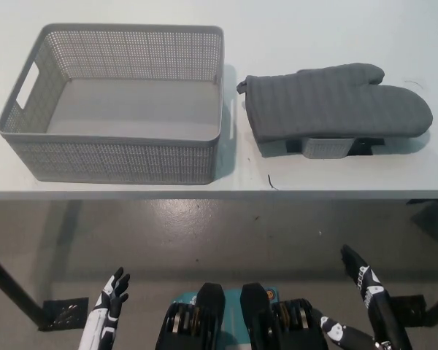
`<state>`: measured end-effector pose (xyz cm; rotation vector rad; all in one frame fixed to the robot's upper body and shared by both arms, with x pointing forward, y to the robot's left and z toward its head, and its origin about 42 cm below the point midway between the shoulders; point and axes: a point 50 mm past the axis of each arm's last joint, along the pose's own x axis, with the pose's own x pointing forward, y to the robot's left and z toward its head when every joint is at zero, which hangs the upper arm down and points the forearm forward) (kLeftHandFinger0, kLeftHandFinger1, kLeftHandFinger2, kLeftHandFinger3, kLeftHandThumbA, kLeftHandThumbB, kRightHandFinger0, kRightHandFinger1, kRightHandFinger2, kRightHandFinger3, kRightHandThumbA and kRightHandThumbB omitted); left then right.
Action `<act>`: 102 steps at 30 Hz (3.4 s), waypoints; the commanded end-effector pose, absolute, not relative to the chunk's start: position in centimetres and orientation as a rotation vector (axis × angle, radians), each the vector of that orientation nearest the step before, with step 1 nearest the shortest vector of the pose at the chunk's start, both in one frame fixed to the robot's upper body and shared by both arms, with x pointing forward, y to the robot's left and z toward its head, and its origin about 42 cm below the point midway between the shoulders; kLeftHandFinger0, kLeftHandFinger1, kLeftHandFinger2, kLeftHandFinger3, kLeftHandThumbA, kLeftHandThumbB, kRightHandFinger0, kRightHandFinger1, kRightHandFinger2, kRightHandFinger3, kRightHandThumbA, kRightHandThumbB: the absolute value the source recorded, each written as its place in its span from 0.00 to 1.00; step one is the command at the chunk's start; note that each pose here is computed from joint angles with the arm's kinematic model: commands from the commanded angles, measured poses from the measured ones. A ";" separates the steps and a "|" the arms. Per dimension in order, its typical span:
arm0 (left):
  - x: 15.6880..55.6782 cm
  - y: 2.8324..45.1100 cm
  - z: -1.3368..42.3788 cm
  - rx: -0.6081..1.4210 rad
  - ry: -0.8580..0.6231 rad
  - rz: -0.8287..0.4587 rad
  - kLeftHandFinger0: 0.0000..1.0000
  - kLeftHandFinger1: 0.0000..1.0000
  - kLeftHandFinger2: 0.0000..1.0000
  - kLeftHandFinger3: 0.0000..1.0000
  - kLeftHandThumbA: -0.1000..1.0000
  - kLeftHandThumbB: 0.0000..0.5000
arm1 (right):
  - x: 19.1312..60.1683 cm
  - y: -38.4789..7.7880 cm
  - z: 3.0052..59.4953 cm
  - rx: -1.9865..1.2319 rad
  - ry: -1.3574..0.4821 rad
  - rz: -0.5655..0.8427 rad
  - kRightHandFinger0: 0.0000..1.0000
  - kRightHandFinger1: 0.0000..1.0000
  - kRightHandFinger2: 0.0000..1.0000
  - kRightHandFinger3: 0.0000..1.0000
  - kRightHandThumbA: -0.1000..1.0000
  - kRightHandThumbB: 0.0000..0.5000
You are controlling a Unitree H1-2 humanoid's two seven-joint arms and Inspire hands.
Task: Usethe right hand to pick up a oven gloves on top of a leveled container and place it into another larger container on the left side
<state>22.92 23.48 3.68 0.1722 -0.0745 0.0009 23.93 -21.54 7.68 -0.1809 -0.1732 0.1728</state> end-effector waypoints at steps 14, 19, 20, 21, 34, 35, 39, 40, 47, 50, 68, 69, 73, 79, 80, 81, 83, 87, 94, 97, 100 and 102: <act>23.2 23.6 6.1 0.179 -0.217 -0.032 1.00 1.00 1.00 1.00 1.00 0.43 | 25.9 -26.1 21.1 -0.899 -0.480 0.018 1.00 1.00 1.00 1.00 1.00 0.35; 23.3 23.6 6.1 0.194 -0.218 -0.031 1.00 1.00 1.00 1.00 1.00 0.42 | 28.8 -27.1 23.2 -1.082 -0.477 -0.069 1.00 1.00 1.00 1.00 1.00 0.42; 23.3 23.7 6.2 0.194 -0.219 -0.028 1.00 1.00 1.00 1.00 1.00 0.42 | 29.5 -27.1 23.7 -1.124 -0.482 -0.079 1.00 1.00 1.00 1.00 1.00 0.41; 23.3 23.7 6.1 0.190 -0.218 -0.029 1.00 1.00 1.00 1.00 1.00 0.42 | 30.0 -27.1 24.0 -1.152 -0.486 -0.084 1.00 1.00 1.00 1.00 1.00 0.40; 23.1 23.6 5.7 0.185 -0.200 -0.033 1.00 1.00 1.00 1.00 1.00 0.40 | 36.2 -26.6 25.6 -1.291 -0.426 -0.147 1.00 1.00 1.00 1.00 1.00 0.42; 23.0 23.6 5.6 0.182 -0.198 -0.034 1.00 1.00 1.00 1.00 1.00 0.40 | 36.7 -26.5 25.5 -1.291 -0.418 -0.149 1.00 1.00 1.00 1.00 1.00 0.42; 22.9 23.5 5.6 0.179 -0.197 -0.038 1.00 1.00 1.00 1.00 1.00 0.44 | 37.9 -26.4 25.4 -1.300 -0.394 -0.154 1.00 1.00 1.00 1.00 1.00 0.40; 22.9 23.5 5.6 0.178 -0.196 -0.039 1.00 1.00 1.00 1.00 1.00 0.44 | 38.2 -26.3 25.4 -1.303 -0.390 -0.156 1.00 1.00 1.00 1.00 1.00 0.39; 22.8 23.4 5.6 0.170 -0.196 -0.036 1.00 1.00 1.00 1.00 1.00 0.44 | 40.2 -25.9 25.2 -1.315 -0.368 -0.168 1.00 1.00 1.00 1.00 1.00 0.43; 22.8 23.4 5.6 0.167 -0.197 -0.037 1.00 1.00 1.00 1.00 1.00 0.42 | 41.2 -25.6 25.1 -1.334 -0.356 -0.159 1.00 1.00 1.00 1.00 1.00 0.42; 22.3 23.4 5.1 0.172 -0.179 -0.040 1.00 1.00 1.00 1.00 1.00 0.39 | 44.7 -23.3 24.9 -1.322 -0.346 -0.156 1.00 1.00 1.00 1.00 1.00 0.43; 22.3 23.4 5.2 0.169 -0.181 -0.038 1.00 1.00 1.00 1.00 1.00 0.38 | 44.8 -23.2 25.0 -1.333 -0.350 -0.154 1.00 1.00 1.00 1.00 1.00 0.44; 22.1 23.5 5.2 0.172 -0.178 -0.035 1.00 1.00 1.00 1.00 1.00 0.39 | 45.3 -23.0 25.0 -1.367 -0.353 -0.136 1.00 1.00 1.00 1.00 1.00 0.45; 21.9 23.5 5.0 0.164 -0.172 -0.035 1.00 1.00 1.00 1.00 1.00 0.36 | 46.2 -23.1 24.8 -1.409 -0.354 -0.143 1.00 1.00 1.00 1.00 1.00 0.50; 21.9 23.5 5.0 0.164 -0.170 -0.032 1.00 1.00 1.00 1.00 1.00 0.36 | 46.3 -23.0 24.8 -1.419 -0.353 -0.143 1.00 1.00 1.00 1.00 1.00 0.50; 21.9 23.5 4.9 0.165 -0.169 -0.031 1.00 1.00 1.00 1.00 1.00 0.36 | 46.4 -22.9 24.7 -1.429 -0.347 -0.137 1.00 1.00 1.00 1.00 1.00 0.51; 21.9 23.5 5.0 0.168 -0.170 -0.034 1.00 1.00 1.00 1.00 1.00 0.36 | 46.7 -22.8 24.6 -1.451 -0.336 -0.128 1.00 1.00 1.00 1.00 1.00 0.52; 21.7 23.6 5.0 0.165 -0.172 -0.027 1.00 1.00 1.00 1.00 1.00 0.41 | 47.5 -22.6 24.3 -1.491 -0.334 -0.118 1.00 1.00 1.00 1.00 1.00 0.56; 21.7 23.6 5.0 0.165 -0.170 -0.031 1.00 1.00 1.00 1.00 1.00 0.39 | 48.8 -23.2 24.5 -1.561 -0.317 -0.124 1.00 1.00 1.00 1.00 1.00 0.57; 21.7 23.5 5.0 0.168 -0.171 -0.031 1.00 1.00 1.00 1.00 1.00 0.43 | 49.4 -23.5 24.8 -1.605 -0.337 -0.141 1.00 1.00 1.00 1.00 1.00 0.58; 21.7 23.5 5.0 0.164 -0.171 -0.029 1.00 1.00 1.00 1.00 1.00 0.42 | 50.1 -23.8 24.9 -1.652 -0.328 -0.148 1.00 1.00 1.00 1.00 1.00 0.60; 21.7 23.5 5.0 0.168 -0.170 -0.029 1.00 1.00 1.00 1.00 1.00 0.41 | 50.8 -24.1 25.1 -1.673 -0.325 -0.150 1.00 1.00 1.00 1.00 1.00 0.61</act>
